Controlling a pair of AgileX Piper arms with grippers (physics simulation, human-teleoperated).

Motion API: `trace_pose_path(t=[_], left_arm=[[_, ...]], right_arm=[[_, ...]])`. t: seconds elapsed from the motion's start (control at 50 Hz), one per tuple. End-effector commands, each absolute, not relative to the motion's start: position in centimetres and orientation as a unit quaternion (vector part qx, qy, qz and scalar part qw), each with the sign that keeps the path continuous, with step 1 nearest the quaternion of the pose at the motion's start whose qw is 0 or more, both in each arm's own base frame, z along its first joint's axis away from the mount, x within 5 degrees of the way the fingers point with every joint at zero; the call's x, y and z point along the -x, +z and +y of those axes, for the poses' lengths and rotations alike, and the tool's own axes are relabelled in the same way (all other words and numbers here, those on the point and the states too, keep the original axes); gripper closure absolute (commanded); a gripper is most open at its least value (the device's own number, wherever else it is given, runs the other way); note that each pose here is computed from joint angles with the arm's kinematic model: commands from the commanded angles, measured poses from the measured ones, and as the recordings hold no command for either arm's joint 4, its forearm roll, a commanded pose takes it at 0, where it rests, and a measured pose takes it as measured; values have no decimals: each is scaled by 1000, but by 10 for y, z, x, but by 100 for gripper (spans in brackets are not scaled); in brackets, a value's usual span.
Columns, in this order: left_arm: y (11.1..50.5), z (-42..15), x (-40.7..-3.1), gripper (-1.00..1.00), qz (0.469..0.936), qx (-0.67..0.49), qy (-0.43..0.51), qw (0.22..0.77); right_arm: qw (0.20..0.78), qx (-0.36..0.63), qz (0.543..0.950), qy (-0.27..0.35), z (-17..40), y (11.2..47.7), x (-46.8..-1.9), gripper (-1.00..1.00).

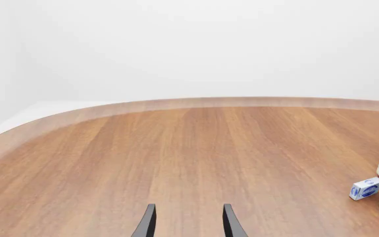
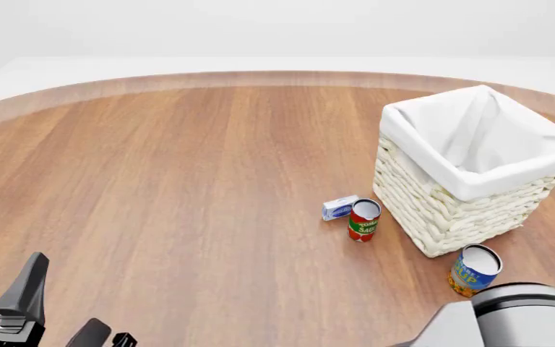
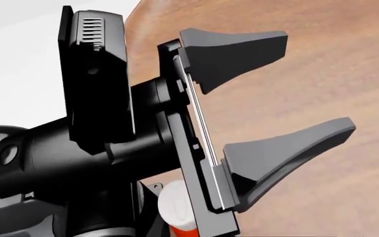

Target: Pick up the ketchup, and put it in the basket.

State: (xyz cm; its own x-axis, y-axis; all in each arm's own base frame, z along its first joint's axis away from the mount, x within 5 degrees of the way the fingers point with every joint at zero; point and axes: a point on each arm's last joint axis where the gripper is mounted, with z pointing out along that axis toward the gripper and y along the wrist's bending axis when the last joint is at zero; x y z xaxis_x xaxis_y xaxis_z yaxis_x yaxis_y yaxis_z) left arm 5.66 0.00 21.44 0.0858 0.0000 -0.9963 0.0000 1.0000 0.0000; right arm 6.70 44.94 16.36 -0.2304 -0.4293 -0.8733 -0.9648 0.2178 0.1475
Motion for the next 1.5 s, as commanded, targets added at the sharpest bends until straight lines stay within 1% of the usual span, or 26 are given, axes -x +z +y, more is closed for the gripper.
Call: trace_pose_path(t=[0.02, 0.24, 0.72, 1.5], left_arm=[[214, 0, -57, -100, 676, 0, 0, 737], [214, 0, -57, -100, 676, 0, 0, 737], [214, 0, -57, -100, 676, 0, 0, 737], [214, 0, -57, -100, 676, 0, 0, 737]], right_arm=[[355, 488, 702, 378, 448, 164, -67, 100], [363, 478, 702, 384, 440, 176, -70, 100], [372, 456, 708, 391, 425, 186, -81, 100], [384, 392, 734, 400, 397, 189, -112, 100]])
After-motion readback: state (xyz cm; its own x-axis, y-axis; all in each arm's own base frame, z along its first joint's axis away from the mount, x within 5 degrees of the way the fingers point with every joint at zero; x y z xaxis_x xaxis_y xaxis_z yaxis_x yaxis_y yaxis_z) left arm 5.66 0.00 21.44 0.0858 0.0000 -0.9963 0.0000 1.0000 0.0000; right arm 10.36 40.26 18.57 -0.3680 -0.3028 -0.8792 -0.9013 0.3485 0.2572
